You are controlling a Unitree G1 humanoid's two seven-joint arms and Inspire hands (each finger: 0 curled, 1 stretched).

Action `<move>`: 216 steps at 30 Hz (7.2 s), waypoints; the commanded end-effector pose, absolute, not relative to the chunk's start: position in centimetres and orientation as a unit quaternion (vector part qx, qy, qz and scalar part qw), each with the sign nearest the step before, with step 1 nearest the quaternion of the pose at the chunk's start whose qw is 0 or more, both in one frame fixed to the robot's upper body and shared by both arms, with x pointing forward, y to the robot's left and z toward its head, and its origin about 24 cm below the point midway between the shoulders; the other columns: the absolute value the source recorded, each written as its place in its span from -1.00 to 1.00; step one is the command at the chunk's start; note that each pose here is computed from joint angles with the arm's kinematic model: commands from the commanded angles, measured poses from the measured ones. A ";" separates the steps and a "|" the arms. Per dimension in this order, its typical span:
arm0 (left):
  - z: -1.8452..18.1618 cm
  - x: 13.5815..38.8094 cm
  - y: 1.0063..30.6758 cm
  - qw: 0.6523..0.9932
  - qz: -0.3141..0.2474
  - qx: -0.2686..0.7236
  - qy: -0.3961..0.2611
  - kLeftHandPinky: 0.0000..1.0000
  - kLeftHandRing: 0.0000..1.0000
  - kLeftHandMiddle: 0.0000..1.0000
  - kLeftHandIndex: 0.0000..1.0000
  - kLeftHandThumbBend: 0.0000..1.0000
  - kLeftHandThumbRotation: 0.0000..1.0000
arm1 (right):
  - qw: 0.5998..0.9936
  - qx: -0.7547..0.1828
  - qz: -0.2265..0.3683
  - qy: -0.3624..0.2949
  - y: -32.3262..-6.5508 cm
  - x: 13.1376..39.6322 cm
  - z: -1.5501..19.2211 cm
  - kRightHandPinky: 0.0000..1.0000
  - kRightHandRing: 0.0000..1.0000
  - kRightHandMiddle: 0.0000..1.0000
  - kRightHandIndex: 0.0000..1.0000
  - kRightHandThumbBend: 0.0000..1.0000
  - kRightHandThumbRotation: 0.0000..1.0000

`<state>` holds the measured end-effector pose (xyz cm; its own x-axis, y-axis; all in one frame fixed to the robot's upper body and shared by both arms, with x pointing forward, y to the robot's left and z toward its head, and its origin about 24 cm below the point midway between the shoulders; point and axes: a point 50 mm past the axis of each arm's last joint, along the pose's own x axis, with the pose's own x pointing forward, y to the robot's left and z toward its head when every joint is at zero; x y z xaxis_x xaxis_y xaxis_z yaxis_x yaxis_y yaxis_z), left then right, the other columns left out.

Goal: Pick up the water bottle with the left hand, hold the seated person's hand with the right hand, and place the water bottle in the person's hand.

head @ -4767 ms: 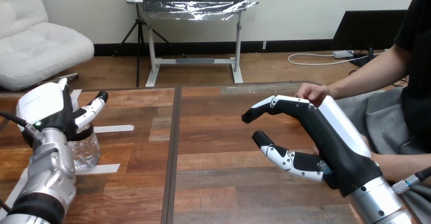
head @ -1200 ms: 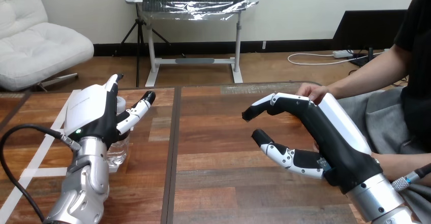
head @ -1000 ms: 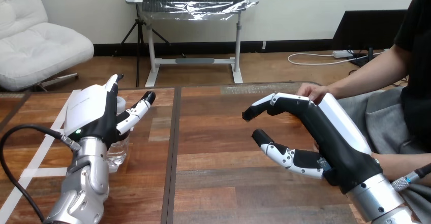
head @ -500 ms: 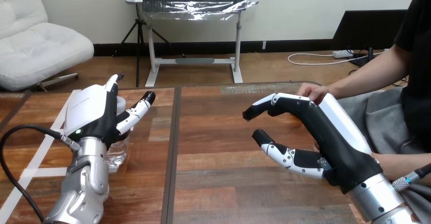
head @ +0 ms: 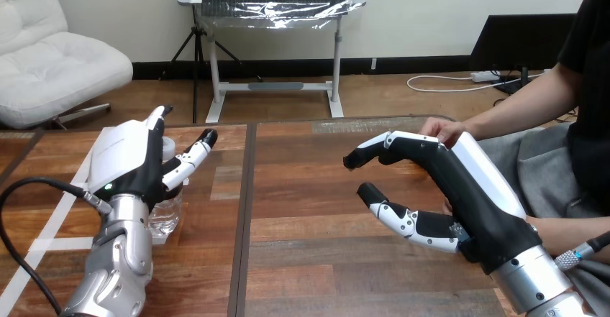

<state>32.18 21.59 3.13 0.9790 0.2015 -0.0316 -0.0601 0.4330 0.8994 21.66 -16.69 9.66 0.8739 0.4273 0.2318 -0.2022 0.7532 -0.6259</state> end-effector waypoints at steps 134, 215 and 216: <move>3.4 32.5 24.2 0.850 0.200 0.484 0.058 -0.09 0.14 0.31 0.43 0.65 -0.74 | 0.907 -0.315 0.156 -0.231 -16.9 22.2 12.1 0.43 0.44 0.32 0.20 -0.24 -1.00; 2.5 31.8 23.9 0.909 0.220 0.354 0.013 -0.24 -0.14 -0.03 0.05 0.34 -1.00 | 0.905 -0.315 0.158 -0.238 -16.9 22.5 12.4 0.38 0.40 0.30 0.19 -0.22 -1.00; 2.6 31.8 23.8 0.912 0.220 0.346 0.012 -0.24 -0.14 -0.04 0.06 0.33 -1.00 | 0.905 -0.315 0.158 -0.238 -16.9 22.5 12.4 0.38 0.40 0.30 0.19 -0.22 -1.00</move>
<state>30.81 24.71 0.96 0.9013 0.4261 0.0776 -0.3413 0.5884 0.7330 21.68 -17.01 9.98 0.8763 0.4227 0.2309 -0.1968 0.7518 -0.6293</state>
